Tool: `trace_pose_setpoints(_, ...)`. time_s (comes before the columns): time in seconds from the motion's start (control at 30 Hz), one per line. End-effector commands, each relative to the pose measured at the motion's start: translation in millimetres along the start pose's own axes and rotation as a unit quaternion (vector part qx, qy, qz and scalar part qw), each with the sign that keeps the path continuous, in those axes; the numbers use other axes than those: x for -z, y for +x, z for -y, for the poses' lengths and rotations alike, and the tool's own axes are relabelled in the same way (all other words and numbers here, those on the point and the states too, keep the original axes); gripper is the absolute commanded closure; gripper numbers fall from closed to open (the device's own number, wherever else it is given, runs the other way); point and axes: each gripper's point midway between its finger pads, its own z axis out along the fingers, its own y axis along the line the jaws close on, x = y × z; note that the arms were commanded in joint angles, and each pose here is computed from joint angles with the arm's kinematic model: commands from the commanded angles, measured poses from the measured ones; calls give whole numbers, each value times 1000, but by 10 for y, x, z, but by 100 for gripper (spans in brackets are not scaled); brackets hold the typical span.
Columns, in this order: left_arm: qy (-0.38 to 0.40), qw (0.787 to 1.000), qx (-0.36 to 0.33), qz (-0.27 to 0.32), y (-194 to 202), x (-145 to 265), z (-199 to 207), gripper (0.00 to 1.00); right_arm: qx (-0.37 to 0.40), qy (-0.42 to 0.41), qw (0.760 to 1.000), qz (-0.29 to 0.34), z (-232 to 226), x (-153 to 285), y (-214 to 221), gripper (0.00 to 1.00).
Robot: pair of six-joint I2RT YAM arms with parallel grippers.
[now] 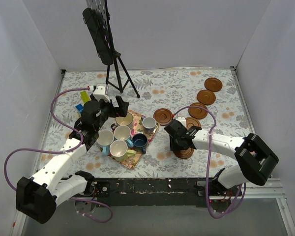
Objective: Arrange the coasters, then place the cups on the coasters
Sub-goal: Move the coaster to the center of the board.
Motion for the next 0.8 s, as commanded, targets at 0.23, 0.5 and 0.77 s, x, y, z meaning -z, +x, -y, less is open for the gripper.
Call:
trace_pose_setpoints(0.23, -6, 1000, -7, 4, -5, 3, -22, 2, -21, -26, 999, -4, -109, -210, -66, 65)
trace_pose_setpoints(0.5, -7, 1000, -8, 5, -13, 3, -25, 2, -29, -15, 999, 8, 16, -204, -158, 65)
trace_pose_setpoints(0.77, -7, 1000, -7, 3, 2, -6, -26, 2, -30, -6, 999, 9, 94, -211, -154, 65)
